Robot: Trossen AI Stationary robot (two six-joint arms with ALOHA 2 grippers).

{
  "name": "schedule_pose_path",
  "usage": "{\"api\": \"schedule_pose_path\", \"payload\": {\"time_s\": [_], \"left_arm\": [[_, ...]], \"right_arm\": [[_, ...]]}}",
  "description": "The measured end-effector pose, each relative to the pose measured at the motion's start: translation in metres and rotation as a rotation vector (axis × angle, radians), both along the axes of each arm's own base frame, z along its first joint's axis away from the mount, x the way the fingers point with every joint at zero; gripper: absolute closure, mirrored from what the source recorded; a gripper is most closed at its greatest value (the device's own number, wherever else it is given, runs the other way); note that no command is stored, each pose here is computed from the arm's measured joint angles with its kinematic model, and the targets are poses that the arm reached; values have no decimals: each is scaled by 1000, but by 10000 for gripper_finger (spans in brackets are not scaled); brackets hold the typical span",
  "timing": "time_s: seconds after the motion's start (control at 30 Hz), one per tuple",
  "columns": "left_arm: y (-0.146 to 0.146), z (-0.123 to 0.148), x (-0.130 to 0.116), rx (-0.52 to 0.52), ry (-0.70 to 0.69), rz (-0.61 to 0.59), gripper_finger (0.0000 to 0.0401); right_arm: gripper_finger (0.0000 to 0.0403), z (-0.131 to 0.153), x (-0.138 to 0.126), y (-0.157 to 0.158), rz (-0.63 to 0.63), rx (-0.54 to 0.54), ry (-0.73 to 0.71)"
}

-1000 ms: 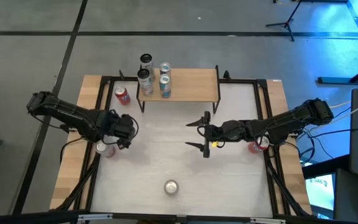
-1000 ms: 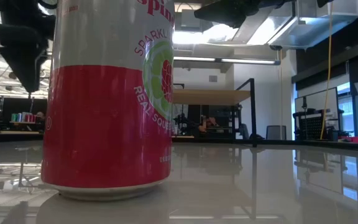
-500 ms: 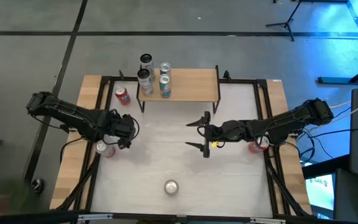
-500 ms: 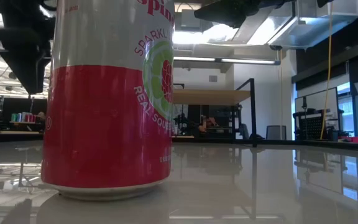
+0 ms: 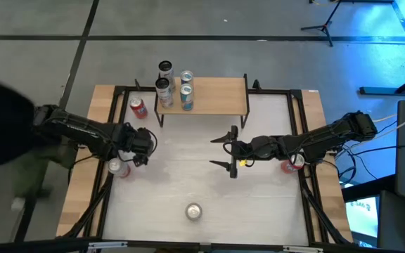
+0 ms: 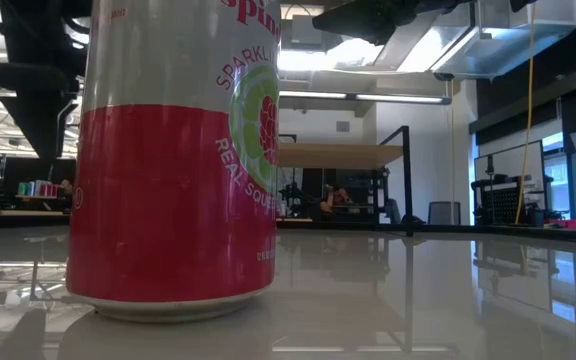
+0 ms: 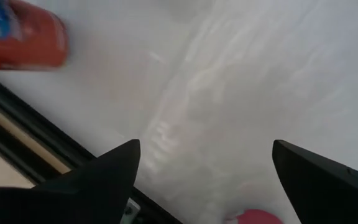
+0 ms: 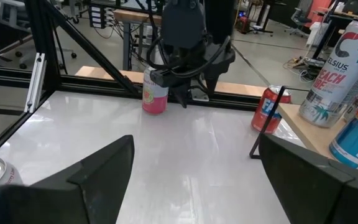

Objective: Place canned beverage on shelf
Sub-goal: Put the top pink-white soda can on the shelf

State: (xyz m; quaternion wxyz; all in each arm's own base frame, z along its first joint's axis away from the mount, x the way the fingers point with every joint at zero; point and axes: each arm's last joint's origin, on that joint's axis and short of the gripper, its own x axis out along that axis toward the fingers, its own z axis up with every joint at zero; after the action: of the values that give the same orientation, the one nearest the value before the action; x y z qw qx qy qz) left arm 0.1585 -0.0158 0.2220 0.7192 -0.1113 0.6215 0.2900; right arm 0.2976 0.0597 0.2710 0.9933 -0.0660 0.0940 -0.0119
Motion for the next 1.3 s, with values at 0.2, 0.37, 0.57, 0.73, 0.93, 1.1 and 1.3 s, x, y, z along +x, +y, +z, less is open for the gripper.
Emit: {"api": "schedule_pose_path", "payload": {"time_s": [0.2,0.37,0.57,0.73,0.93,1.1,1.3], "left_arm": [[4,-1,1,-68,7,-1,5],[4,-1,4,-83,-13,-33,15],[-1,0,0,-242,27,29,16],[-7,17,-13,-257,158,134,18],[-20,43,-19,-245,167,184,18],[-33,44,-25,-279,206,207,18],[-47,44,-31,-269,216,182,18]], "right_arm": [[62,0,0,0,0,0,0],[62,0,0,0,0,0,0],[62,0,0,0,0,0,0],[62,0,0,0,0,0,-1],[62,0,0,0,0,0,-1],[62,0,0,0,0,-1,1],[62,0,0,0,0,-1,1]]}}
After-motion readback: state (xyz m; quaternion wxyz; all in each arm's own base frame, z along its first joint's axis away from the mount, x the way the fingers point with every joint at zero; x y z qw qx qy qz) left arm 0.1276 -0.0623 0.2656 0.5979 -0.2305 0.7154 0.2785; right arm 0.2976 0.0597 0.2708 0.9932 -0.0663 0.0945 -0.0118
